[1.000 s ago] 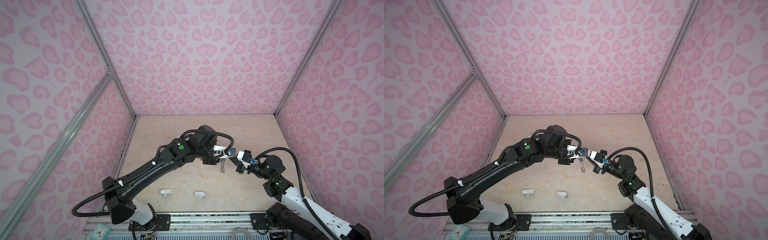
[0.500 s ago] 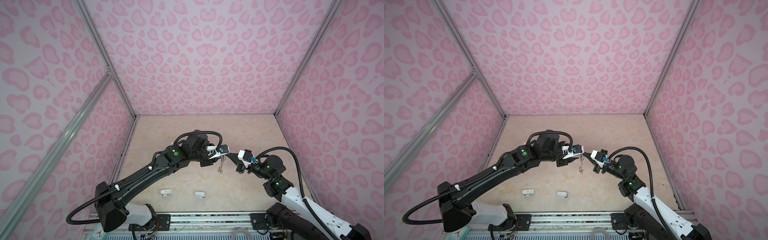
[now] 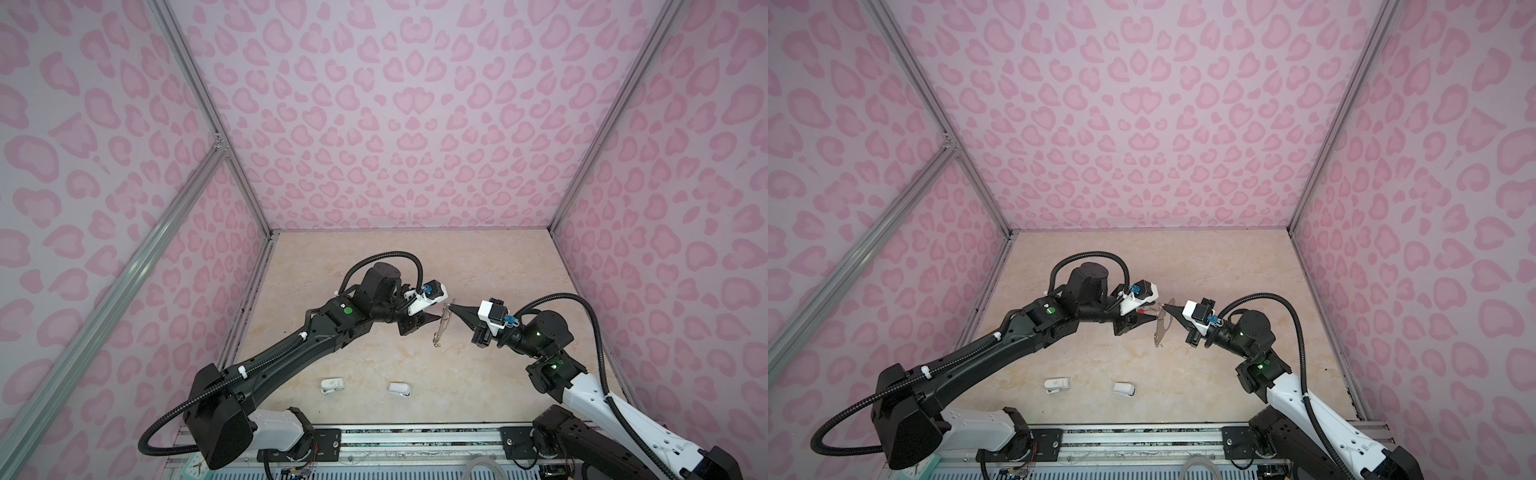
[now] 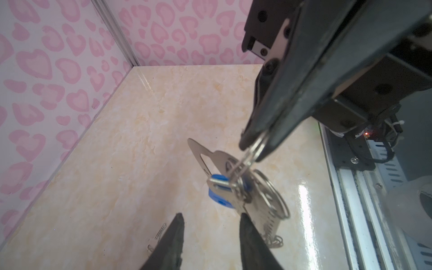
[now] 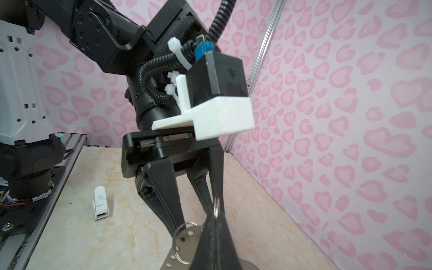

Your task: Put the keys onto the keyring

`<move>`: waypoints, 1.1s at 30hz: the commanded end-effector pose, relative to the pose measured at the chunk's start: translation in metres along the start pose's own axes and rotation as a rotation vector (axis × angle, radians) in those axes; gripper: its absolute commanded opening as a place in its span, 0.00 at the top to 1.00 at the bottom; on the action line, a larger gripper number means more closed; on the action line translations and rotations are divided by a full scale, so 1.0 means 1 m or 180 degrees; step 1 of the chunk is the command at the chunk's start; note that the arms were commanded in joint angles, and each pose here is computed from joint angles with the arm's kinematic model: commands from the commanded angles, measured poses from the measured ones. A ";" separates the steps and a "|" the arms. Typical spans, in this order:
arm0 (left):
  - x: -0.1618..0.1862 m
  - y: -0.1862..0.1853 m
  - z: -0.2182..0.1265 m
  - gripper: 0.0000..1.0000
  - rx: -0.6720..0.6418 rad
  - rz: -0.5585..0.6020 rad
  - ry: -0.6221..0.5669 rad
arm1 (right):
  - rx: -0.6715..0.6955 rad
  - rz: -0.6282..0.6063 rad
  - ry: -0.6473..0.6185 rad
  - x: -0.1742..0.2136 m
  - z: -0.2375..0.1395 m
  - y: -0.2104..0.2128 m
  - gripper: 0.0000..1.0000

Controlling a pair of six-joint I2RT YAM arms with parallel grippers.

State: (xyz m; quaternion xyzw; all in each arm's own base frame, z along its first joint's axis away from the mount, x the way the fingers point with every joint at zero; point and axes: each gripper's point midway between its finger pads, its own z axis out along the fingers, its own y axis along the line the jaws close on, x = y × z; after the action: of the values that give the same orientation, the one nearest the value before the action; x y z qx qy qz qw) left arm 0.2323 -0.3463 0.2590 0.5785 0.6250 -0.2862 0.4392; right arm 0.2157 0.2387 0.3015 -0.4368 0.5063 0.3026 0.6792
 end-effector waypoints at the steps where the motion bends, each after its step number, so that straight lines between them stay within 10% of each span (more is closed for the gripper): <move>1: -0.019 -0.006 0.000 0.60 0.0164 0.0006 -0.0294 | -0.0036 -0.0014 -0.0128 -0.011 0.001 0.001 1.00; 33: -0.007 0.000 0.013 0.56 0.0076 -0.0292 -0.0386 | -0.0099 0.0060 -0.0162 -0.011 0.002 0.000 1.00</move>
State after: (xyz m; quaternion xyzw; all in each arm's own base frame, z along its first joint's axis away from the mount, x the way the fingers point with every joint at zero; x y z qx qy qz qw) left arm 0.2329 -0.3554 0.2480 0.5447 0.6335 -0.3300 0.4394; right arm 0.2168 0.2403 0.2969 -0.4360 0.5128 0.3228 0.6654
